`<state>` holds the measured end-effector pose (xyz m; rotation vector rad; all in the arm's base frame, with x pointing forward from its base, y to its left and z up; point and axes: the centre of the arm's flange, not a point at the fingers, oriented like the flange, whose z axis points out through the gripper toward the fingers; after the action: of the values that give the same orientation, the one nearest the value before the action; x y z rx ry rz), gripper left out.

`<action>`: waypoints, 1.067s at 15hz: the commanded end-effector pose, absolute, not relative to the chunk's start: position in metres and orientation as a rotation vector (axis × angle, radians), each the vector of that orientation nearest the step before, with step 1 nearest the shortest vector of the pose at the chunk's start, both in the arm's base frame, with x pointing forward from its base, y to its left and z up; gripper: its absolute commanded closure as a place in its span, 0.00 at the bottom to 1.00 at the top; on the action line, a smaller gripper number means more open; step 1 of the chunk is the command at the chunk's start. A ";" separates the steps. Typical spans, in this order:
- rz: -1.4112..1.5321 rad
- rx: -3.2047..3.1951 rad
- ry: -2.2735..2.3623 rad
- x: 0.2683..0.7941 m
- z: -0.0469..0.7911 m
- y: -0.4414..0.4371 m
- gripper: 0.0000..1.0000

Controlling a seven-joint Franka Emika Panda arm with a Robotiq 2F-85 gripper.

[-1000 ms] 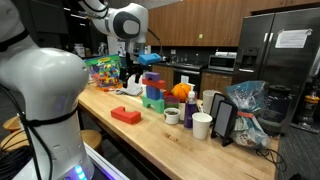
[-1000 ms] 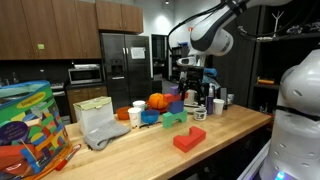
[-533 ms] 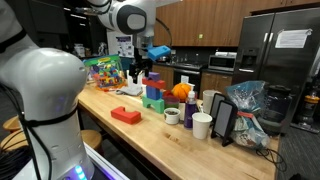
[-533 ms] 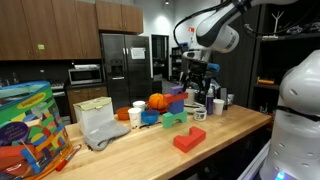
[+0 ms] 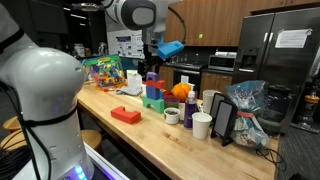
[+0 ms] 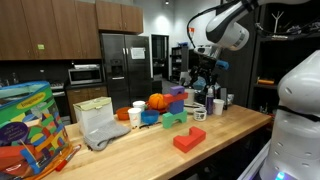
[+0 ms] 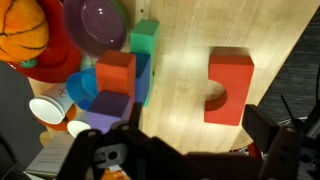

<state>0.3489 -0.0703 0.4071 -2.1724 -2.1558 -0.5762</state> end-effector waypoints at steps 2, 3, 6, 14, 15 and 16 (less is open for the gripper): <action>-0.649 -2.230 -2.149 0.312 0.397 -0.082 0.00; -0.661 -2.241 -2.139 0.314 0.401 -0.083 0.00; -0.631 -2.227 -2.127 0.344 0.415 -0.089 0.00; -0.634 -2.229 -2.128 0.345 0.416 -0.089 0.00; -0.634 -2.229 -2.128 0.345 0.416 -0.089 0.00; -0.634 -2.229 -2.128 0.345 0.416 -0.089 0.00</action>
<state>0.3445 -0.0888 0.4156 -2.2290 -2.1277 -0.6343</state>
